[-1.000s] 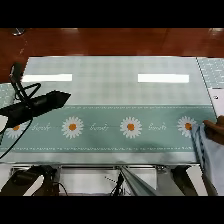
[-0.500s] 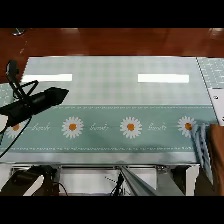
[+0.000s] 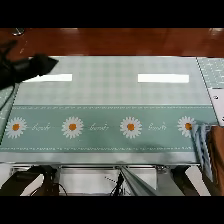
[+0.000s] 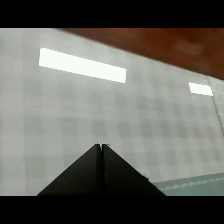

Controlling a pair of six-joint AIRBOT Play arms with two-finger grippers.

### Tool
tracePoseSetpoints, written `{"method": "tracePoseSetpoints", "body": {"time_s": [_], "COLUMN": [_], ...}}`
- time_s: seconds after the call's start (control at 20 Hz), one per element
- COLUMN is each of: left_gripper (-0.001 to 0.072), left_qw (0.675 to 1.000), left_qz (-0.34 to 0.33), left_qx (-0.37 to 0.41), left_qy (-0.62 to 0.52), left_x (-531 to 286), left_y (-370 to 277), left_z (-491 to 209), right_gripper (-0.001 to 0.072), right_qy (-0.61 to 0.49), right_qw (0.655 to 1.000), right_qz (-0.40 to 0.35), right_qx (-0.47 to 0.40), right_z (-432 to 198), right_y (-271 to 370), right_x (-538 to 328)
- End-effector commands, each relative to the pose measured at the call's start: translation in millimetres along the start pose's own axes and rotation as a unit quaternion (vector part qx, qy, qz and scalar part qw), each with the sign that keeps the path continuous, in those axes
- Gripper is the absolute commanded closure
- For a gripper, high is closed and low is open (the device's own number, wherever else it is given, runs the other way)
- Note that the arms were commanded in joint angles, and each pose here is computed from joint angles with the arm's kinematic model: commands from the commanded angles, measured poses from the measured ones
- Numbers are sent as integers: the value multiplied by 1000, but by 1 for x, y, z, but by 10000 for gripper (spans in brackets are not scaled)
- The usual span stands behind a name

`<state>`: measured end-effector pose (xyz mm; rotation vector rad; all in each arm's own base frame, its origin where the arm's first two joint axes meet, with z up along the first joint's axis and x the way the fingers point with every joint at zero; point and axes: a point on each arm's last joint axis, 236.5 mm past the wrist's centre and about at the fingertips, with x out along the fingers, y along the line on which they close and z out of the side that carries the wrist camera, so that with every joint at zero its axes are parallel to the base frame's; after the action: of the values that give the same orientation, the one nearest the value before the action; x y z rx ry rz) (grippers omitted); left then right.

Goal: Fold the shirts.

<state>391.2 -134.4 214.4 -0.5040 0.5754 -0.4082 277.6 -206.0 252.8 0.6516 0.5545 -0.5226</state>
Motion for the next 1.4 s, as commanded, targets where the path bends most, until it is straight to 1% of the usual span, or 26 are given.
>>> {"method": "tracePoseSetpoints", "body": {"time_s": [0.0,0.05,0.1,0.15,0.2,0.3,0.35,0.4,0.5,0.65,0.8,1.35], "left_gripper": [690,690,690,690,690,689,689,688,688,688,688,688], "left_qw": [996,994,991,988,984,966,958,955,956,959,951,951], "left_qz": [-49,-54,-45,-16,23,101,125,138,155,162,168,168], "left_qx": [71,97,125,141,145,152,147,134,106,99,94,94], "left_qy": [5,10,24,56,97,183,211,227,226,209,243,242], "left_x": [3,8,15,24,33,44,47,47,46,45,37,38], "left_y": [-57,-71,-74,-63,-40,22,48,65,79,85,88,88], "left_z": [45,42,29,6,-23,-88,-114,-128,-128,-115,-130,-129], "right_gripper": [688,689,689,689,690,690,690,690,690,690,689,690], "right_qy": [10,71,128,165,184,219,242,262,287,292,299,299], "right_qw": [960,943,922,900,881,844,842,850,854,853,851,851], "right_qz": [251,238,189,136,91,30,10,-8,-15,-11,-16,-16], "right_qx": [-120,-222,-311,-379,-426,-489,-482,-456,-434,-432,-432,-432], "right_z": [-16,-71,-124,-164,-195,-247,-265,-279,-294,-298,-299,-299], "right_y": [184,205,204,195,185,158,144,132,127,128,125,125], "right_x": [19,40,62,81,100,134,146,156,167,168,166,166]}}
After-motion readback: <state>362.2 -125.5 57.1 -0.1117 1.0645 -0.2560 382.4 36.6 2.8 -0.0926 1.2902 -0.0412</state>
